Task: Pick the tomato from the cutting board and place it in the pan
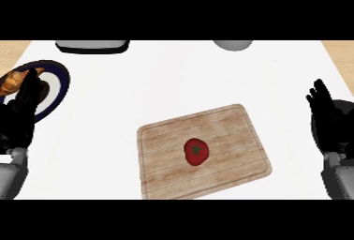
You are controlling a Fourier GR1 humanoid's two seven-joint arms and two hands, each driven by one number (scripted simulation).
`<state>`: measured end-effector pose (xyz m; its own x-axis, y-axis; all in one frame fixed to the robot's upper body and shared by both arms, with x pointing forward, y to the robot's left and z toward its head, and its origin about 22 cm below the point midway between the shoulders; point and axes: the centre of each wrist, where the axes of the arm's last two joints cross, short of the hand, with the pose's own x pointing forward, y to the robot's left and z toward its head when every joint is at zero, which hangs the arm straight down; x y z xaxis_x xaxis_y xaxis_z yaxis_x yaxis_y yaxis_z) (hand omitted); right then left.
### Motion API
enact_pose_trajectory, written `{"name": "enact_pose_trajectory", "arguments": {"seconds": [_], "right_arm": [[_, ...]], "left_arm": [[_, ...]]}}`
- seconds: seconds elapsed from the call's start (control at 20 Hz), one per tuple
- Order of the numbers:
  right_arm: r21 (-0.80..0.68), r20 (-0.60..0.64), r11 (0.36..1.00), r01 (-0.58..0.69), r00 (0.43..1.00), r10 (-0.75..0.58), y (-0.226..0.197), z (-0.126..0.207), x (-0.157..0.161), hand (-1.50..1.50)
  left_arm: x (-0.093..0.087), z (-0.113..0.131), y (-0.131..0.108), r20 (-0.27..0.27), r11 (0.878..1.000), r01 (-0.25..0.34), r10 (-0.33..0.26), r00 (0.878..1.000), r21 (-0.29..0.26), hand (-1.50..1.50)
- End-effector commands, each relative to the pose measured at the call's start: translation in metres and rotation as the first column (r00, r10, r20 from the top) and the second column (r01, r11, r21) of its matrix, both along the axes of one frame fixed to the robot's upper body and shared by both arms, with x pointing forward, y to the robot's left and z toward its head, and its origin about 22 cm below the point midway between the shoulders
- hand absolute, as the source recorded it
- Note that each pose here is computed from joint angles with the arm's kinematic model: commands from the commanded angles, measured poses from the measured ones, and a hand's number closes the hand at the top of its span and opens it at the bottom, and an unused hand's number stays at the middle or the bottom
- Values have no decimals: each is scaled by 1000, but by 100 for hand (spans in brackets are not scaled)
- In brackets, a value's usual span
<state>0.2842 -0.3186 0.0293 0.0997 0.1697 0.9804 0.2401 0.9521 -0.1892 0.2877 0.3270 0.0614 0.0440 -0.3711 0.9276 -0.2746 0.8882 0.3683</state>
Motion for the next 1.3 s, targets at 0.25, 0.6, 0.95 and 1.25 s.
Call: {"name": "enact_pose_trajectory", "arguments": {"seconds": [0.25, 0.6, 0.95, 1.25], "right_arm": [[60, 412, 537, -841, 511, 754, 161, 77, 30, 150], [-109, 283, 473, -874, 429, 858, 64, 39, 32, -150], [-373, 144, 361, -855, 330, 933, 65, 74, 69, -150], [-485, -78, 194, -853, 263, 962, 104, 111, 79, -150]], "left_arm": [[4, 0, -101, 158, 900, 391, -365, 917, -192, 0], [-42, -46, -111, 156, 855, 422, -393, 906, -302, 0], [-40, -57, -137, 156, 861, 420, -390, 907, -288, 0], [-36, -45, -124, 148, 861, 418, -391, 908, -290, 0]]}}
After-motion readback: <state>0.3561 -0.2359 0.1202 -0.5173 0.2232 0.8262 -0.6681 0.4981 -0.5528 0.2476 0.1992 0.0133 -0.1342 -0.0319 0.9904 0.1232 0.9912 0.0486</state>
